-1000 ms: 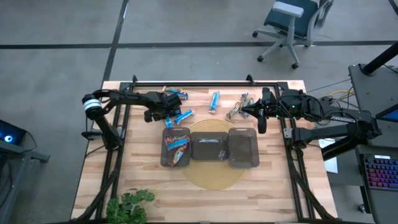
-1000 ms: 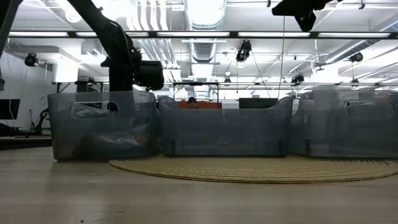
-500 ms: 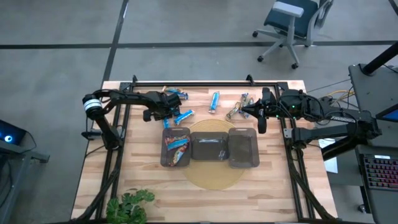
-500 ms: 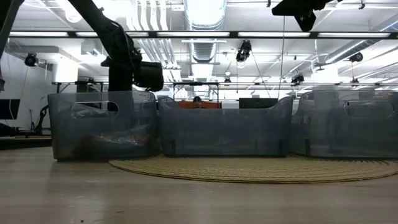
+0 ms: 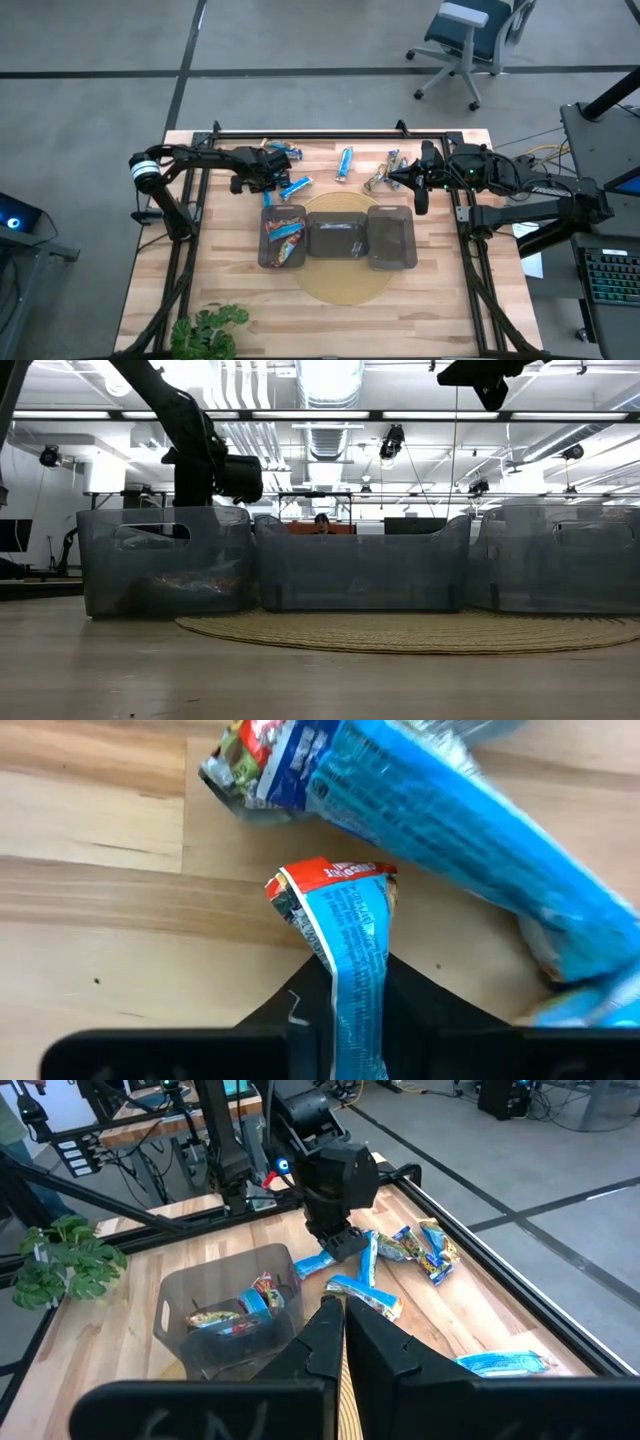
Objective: Pick and place Granola Bars by type
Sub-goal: Put the red granola bar into the left black bin
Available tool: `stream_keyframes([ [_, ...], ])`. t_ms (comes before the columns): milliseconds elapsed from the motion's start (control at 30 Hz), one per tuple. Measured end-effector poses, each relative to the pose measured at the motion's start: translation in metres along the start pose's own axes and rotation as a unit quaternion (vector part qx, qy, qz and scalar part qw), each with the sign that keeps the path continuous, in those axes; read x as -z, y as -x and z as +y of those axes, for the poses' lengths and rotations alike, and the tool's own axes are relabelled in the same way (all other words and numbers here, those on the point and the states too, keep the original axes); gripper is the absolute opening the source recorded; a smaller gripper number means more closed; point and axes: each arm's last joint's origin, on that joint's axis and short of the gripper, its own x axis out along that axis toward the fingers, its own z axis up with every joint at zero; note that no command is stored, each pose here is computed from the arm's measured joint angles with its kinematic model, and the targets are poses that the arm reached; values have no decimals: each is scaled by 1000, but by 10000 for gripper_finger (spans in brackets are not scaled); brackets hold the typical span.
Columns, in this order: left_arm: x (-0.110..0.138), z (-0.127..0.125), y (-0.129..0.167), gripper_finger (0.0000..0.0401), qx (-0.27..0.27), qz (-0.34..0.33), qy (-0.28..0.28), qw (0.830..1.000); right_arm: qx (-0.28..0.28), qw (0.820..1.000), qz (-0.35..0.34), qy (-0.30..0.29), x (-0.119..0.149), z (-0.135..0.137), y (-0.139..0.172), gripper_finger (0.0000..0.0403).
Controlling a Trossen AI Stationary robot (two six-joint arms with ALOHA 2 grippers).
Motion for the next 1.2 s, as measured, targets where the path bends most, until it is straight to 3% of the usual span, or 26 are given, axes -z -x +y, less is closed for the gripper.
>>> stream_keyframes([
  [400, -4, 17, 53, 41, 59, -46, -25, 997, 0, 1000, 0, 2, 0, 0, 0, 9],
  [767, -2, 33, 133, 41, 205, -111, -53, 971, 0, 1000, 0, 2, 0, 0, 0, 9],
  [1033, 22, 26, 177, 41, 291, -108, -96, 946, 0, 1000, 0, 2, 0, 0, 0, 9],
  [1200, 48, 17, 182, 41, 309, -74, -117, 941, 0, 1000, 0, 0, 0, 0, 0, 9],
])
